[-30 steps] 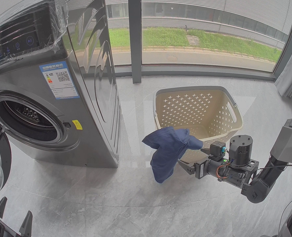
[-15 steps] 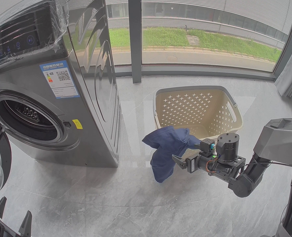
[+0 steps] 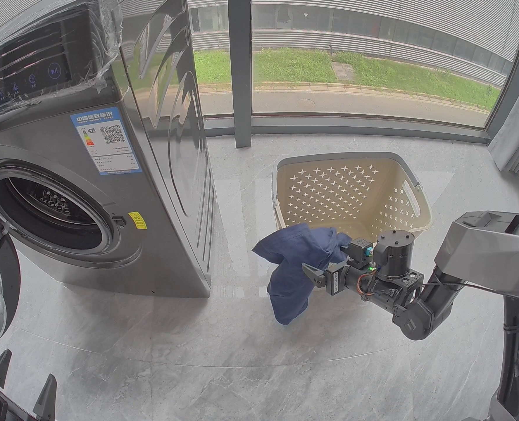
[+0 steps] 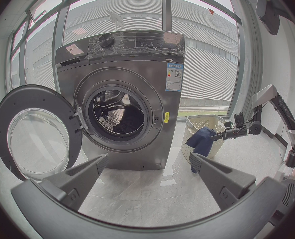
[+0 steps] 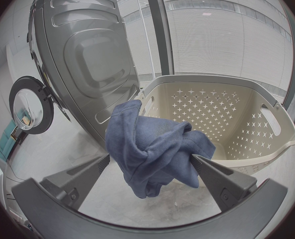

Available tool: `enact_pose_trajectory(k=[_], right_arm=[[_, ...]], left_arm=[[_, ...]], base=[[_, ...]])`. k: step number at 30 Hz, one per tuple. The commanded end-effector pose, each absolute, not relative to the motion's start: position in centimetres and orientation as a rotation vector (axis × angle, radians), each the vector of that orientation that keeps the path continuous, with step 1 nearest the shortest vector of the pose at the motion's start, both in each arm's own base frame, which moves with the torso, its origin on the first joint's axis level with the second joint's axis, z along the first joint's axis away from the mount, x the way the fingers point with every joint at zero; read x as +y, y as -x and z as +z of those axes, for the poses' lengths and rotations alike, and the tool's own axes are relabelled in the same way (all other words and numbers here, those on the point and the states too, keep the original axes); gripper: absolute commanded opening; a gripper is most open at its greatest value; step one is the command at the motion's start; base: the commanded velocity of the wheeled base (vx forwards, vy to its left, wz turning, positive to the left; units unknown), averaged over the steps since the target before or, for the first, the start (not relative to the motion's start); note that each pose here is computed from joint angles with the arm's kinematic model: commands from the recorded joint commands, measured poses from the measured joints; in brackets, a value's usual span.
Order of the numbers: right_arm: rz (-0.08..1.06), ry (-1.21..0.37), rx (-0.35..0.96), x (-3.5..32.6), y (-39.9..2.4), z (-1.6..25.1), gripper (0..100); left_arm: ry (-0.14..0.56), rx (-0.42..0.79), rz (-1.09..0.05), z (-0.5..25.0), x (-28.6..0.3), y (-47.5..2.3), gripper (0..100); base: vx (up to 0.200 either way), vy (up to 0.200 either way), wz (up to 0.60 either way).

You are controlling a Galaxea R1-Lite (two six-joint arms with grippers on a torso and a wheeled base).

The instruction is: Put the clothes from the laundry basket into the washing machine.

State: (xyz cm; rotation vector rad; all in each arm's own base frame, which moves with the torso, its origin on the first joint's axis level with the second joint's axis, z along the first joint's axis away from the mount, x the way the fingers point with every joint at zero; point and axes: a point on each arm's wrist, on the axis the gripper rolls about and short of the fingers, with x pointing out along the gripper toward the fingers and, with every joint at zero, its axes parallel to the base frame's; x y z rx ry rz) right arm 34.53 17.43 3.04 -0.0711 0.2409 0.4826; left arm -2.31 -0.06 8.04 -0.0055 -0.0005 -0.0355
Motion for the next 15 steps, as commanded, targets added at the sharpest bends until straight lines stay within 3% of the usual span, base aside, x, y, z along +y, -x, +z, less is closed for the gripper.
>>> enact_pose_trajectory(k=[1,4,5,15], right_arm=[[0.475,0.068,0.234,17.44,-35.24,2.69,100],[0.475,0.066,0.225,17.57,-35.49,2.77,100],[0.475,0.066,0.223,17.59,-35.55,2.77,0],[0.478,0.065,0.22,17.54,-35.43,2.92,0]], left_arm=[[0.006,0.002,-0.035,7.56,-0.06,2.29,100],[0.006,0.002,-0.035,7.56,-0.06,2.29,100],[0.006,0.002,-0.035,7.56,-0.06,2.29,100],[0.006,0.002,-0.034,7.56,-0.06,2.29,100]], base=[[0.0,0.0,0.0],[0.0,0.0,0.0],[0.0,0.0,0.0],[0.0,0.0,0.0]])
